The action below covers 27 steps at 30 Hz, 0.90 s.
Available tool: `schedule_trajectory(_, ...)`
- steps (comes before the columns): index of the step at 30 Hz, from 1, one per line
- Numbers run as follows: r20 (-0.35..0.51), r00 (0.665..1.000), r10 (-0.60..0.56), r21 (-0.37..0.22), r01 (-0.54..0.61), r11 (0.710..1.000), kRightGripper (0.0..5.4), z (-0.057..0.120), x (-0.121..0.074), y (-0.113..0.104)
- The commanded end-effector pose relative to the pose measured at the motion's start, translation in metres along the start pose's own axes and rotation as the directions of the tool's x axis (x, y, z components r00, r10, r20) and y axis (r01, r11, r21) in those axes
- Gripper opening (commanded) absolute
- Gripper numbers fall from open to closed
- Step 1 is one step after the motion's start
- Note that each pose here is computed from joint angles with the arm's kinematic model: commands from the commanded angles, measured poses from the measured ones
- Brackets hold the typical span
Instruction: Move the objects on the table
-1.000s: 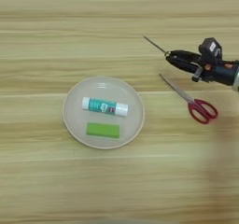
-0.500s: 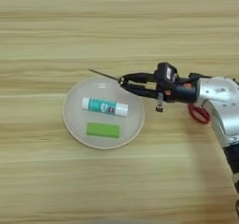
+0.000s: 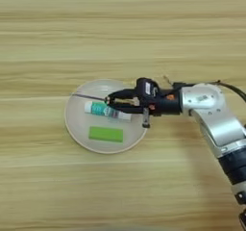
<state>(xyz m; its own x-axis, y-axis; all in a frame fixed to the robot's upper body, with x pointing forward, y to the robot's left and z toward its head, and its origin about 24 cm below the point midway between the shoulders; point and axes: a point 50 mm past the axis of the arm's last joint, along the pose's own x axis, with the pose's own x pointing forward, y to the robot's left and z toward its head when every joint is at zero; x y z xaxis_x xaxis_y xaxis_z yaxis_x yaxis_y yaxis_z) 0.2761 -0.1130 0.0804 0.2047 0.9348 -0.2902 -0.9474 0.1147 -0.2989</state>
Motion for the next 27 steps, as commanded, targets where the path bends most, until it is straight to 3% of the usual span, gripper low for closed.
schedule_trajectory(1,-0.038,0.999,-0.006,-0.084,0.002,0.997,0.82,0.010,-0.004,-0.009)
schedule_trajectory(19,-0.126,0.991,0.045,-0.039,-0.050,0.998,0.82,-0.007,-0.003,-0.002)
schedule_trajectory(20,-0.125,0.991,0.046,-0.038,-0.051,0.998,1.18,-0.007,-0.003,-0.002)
schedule_trajectory(27,-0.109,0.993,0.042,-0.038,-0.046,0.998,1.87,-0.004,-0.003,-0.003)
